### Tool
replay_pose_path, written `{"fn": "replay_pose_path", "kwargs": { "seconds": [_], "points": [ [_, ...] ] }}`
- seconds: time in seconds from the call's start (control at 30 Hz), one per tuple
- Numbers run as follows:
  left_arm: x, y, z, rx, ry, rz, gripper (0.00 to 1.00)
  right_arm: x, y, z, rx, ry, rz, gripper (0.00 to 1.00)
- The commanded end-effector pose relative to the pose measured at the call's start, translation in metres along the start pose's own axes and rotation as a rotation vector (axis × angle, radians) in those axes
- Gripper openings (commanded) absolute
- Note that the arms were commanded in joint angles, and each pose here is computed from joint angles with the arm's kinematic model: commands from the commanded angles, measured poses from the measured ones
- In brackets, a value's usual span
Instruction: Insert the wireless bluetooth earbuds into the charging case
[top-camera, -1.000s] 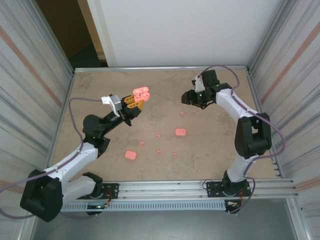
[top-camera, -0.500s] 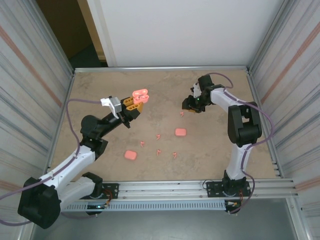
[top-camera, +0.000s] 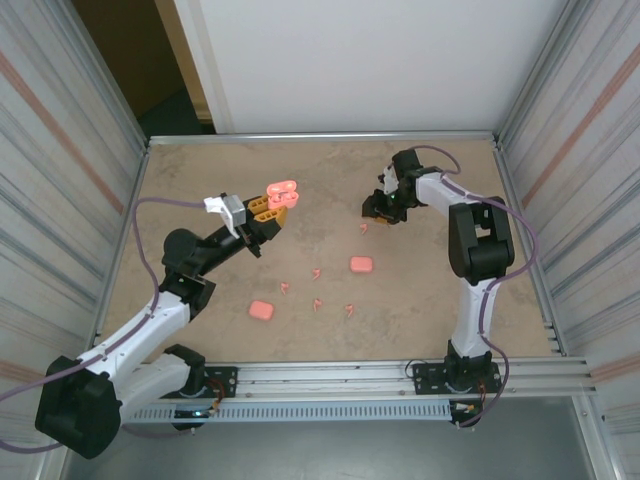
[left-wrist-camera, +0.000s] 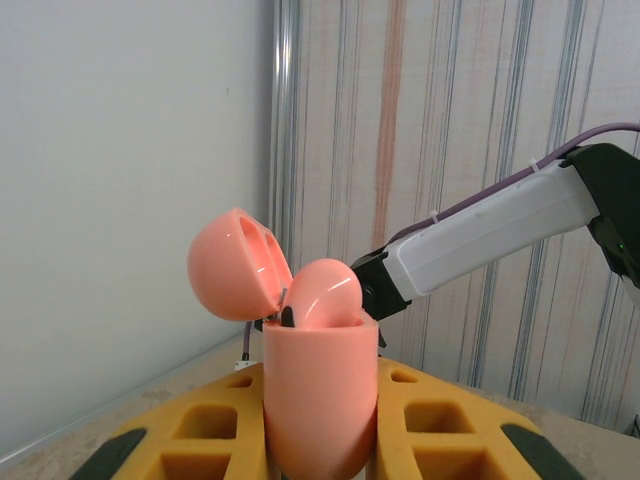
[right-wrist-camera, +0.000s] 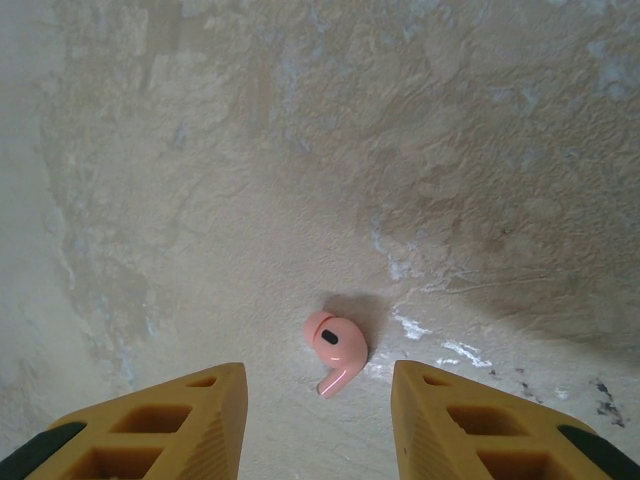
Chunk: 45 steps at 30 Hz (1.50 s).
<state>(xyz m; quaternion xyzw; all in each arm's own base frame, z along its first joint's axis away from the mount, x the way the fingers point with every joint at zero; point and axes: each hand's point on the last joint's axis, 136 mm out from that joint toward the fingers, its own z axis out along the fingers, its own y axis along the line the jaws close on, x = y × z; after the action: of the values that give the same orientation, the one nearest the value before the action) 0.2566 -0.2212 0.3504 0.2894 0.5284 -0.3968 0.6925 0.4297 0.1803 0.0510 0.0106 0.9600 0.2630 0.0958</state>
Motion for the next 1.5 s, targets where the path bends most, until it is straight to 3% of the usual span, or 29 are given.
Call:
{"fn": "replay_pose_path", "kwargs": {
  "seconds": [0.0, 0.9, 1.47],
  "points": [
    [-0.022, -0.007, 0.002, 0.02, -0.05, 0.055, 0.0, 0.002, 0.002, 0.005, 0.004, 0.022, 0.023, 0.41],
    [-0.021, -0.007, 0.005, 0.029, -0.034, 0.06, 0.0, 0.012, 0.0, 0.029, 0.045, 0.076, 0.008, 0.39],
    [-0.019, -0.008, 0.005, 0.034, -0.028, 0.055, 0.0, 0.021, -0.008, 0.042, 0.077, 0.114, 0.0, 0.27]
  ]
}}
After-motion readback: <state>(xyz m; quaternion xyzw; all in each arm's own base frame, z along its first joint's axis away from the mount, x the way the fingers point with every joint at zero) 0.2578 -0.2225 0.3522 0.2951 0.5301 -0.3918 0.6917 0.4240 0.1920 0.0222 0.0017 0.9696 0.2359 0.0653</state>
